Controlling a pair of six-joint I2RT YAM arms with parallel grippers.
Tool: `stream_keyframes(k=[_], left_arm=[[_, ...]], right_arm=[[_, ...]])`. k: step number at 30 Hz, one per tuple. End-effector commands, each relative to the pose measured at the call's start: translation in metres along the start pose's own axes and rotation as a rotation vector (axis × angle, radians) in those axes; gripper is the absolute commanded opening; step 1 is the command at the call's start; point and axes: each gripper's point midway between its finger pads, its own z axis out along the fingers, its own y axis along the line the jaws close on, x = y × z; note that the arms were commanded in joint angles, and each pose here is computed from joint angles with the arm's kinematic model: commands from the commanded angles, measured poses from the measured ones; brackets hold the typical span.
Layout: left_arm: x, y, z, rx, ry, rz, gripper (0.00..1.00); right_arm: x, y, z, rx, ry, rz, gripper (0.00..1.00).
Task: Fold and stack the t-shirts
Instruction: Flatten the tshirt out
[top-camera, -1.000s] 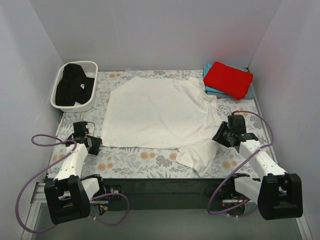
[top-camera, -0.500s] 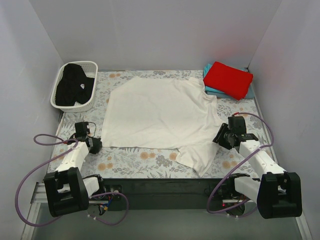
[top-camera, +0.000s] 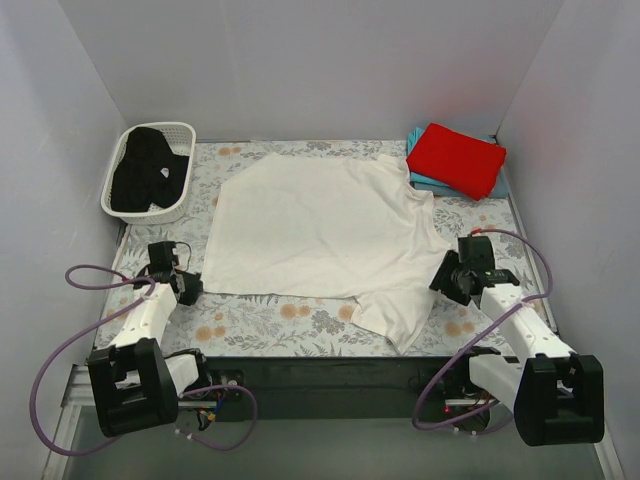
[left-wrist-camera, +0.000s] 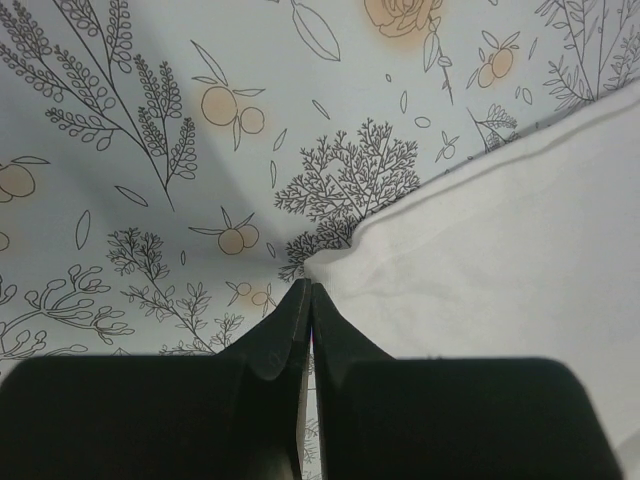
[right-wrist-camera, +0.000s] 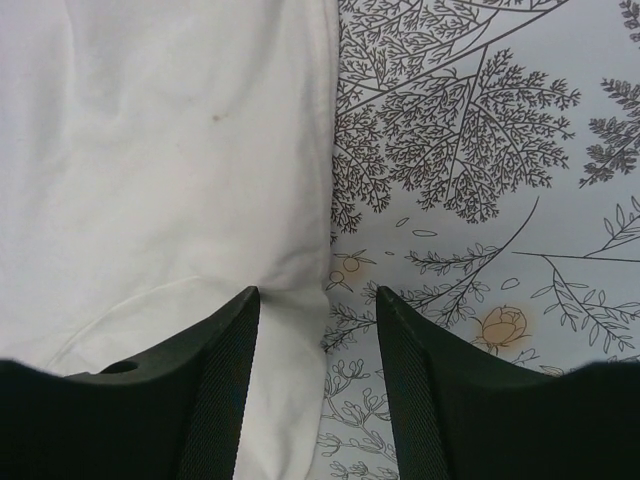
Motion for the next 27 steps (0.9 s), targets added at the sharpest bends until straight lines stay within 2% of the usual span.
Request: stream_keyframes(k=[1, 3, 4, 10, 11, 12, 13, 14, 15, 18, 19, 23, 27], left_arm=[[-0.015, -0.014, -0.012, 0.044, -0.053, 0.012, 0.0], [-0.016, -0.014, -0.013, 0.045, -0.051, 0.015, 0.0], [-0.016, -0.014, -0.013, 0.05, -0.04, 0.012, 0.0], [-0.016, -0.015, -0.013, 0.068, -0.029, 0.015, 0.0], [-0.015, -0.017, -0.014, 0.076, -0.028, 0.019, 0.0], [-0.017, -0.02, -0.015, 0.086, -0.03, 0.023, 0.0], [-0.019, -0.024, -0.018, 0.098, -0.034, 0.027, 0.0], [-0.02, -0.028, -0.02, 0.112, -0.032, 0.033, 0.0], [-0.022, -0.032, -0.023, 0.123, -0.037, 0.046, 0.0], [-0.036, -0.059, -0.042, 0.204, -0.064, 0.077, 0.0], [-0.04, -0.066, -0.049, 0.231, -0.075, 0.083, 0.0], [-0.063, -0.1, -0.089, 0.343, -0.147, 0.091, 0.0], [-0.063, -0.092, -0.094, 0.304, -0.142, 0.086, 0.0]], right_arm=[[-0.003, 0.002, 0.008, 0.0, 0.0, 0.013, 0.54], [0.004, 0.003, 0.014, -0.01, 0.032, 0.02, 0.37], [0.009, 0.003, 0.017, -0.017, 0.047, 0.025, 0.34], [0.013, 0.01, 0.023, -0.056, 0.063, 0.037, 0.33], [0.013, 0.011, 0.024, -0.059, 0.065, 0.038, 0.31], [0.01, 0.012, 0.024, -0.061, 0.061, 0.037, 0.26], [0.009, 0.013, 0.024, -0.062, 0.061, 0.034, 0.12], [0.005, 0.015, 0.022, -0.067, 0.052, 0.035, 0.04], [-0.001, 0.019, 0.018, -0.075, 0.039, 0.035, 0.01], [-0.025, 0.032, -0.001, -0.121, -0.034, 0.029, 0.01], [-0.045, 0.05, -0.018, -0.183, -0.082, 0.022, 0.01], [-0.087, 0.073, -0.06, -0.246, -0.191, 0.0, 0.01], [-0.095, 0.08, -0.072, -0.269, -0.204, -0.007, 0.01]])
